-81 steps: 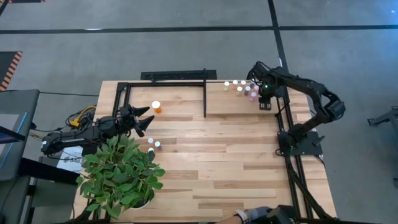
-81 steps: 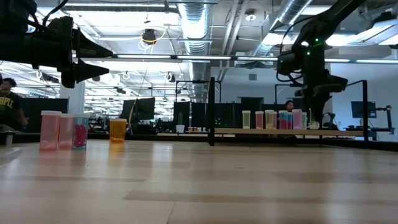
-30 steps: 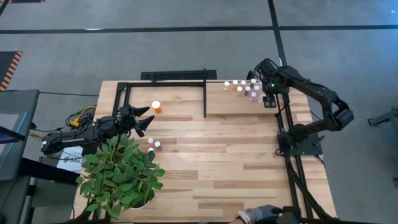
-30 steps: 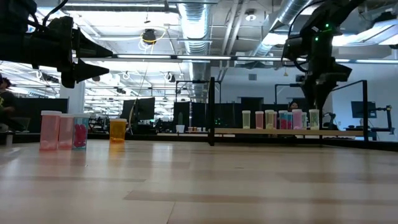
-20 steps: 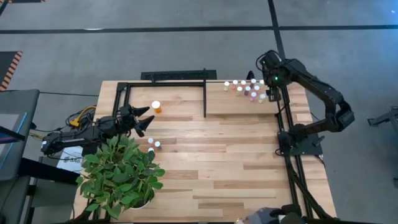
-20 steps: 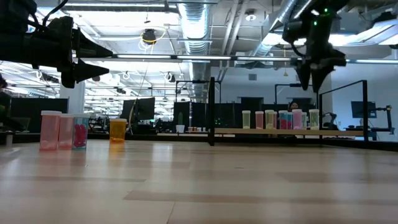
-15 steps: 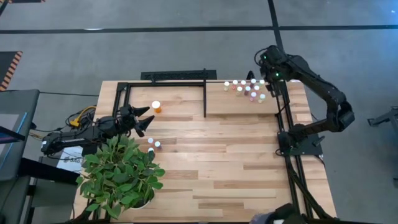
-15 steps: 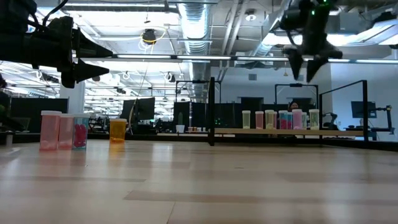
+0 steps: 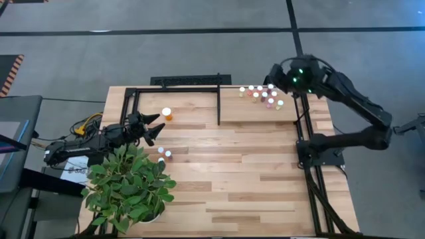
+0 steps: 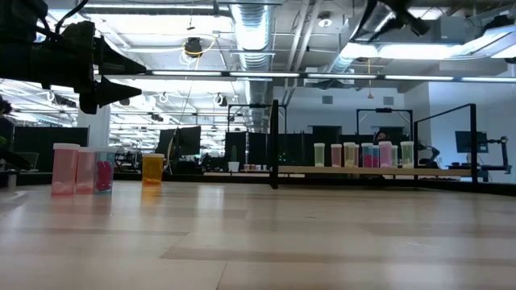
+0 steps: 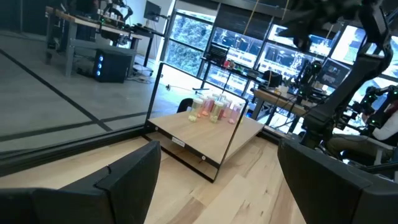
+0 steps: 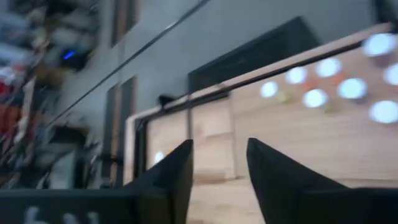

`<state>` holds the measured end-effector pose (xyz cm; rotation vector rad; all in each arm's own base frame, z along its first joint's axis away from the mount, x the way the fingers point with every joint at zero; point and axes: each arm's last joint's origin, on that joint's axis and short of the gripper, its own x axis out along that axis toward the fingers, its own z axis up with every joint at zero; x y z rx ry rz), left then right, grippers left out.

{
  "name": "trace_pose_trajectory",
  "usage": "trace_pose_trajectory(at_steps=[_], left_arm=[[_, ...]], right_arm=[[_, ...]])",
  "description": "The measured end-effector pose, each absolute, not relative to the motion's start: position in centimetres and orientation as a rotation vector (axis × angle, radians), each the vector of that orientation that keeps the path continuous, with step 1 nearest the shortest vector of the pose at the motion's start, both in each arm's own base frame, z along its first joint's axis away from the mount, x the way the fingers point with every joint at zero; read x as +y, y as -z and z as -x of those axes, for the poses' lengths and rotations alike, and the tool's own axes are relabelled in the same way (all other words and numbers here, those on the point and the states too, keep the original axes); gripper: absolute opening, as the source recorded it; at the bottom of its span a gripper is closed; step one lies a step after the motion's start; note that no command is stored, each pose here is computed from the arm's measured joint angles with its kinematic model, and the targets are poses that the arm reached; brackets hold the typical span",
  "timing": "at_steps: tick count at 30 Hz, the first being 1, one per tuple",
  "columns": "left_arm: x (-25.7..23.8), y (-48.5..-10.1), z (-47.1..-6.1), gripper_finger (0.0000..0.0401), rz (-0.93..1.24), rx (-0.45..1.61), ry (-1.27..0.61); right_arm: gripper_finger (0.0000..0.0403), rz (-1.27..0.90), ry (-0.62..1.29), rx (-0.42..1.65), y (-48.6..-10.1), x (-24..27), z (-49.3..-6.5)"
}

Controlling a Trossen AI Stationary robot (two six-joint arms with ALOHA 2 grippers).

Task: Pick and place medicine bottles onto shelf by color
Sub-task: Move the orange pill bottle to the center of the table

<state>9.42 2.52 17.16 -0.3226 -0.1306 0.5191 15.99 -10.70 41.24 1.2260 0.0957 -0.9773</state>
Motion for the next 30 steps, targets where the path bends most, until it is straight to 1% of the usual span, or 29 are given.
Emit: trace_pose_trajectory(at_steps=[7,11,17,21,26,30], left_arm=[[2.5,-17.1,-9.4,0.0312,0.322,-0.13,-0.52],[2.5,-17.1,-9.4,0.0312,0.322,-0.13,-0.52],[2.5,-17.1,-9.4,0.0312,0.322,-0.13,-0.52],[2.5,-17.1,-9.4,0.0312,0.322,-0.13,-0.52],[2.5,-17.1,-9.4,0.0312,0.323,-0.13,-0.519],[2.5,-17.1,-9.4,0.0312,0.322,-0.13,-0.52]], right_arm=[[0.0089,-1.182,0.732,0.031,-39.6,-7.1,-15.5],[0.0063,-1.235,0.553,-0.037,-37.8,-5.0,-15.5],[0.0057,-1.319,0.239,-0.068,-33.9,-1.4,-17.2],[0.0057,-1.334,0.085,-0.057,-31.4,0.9,-18.0],[0.0056,-1.328,0.046,-0.088,-28.7,3.1,-18.0],[0.0056,-1.243,0.033,-0.162,-27.6,4.0,-17.3]])
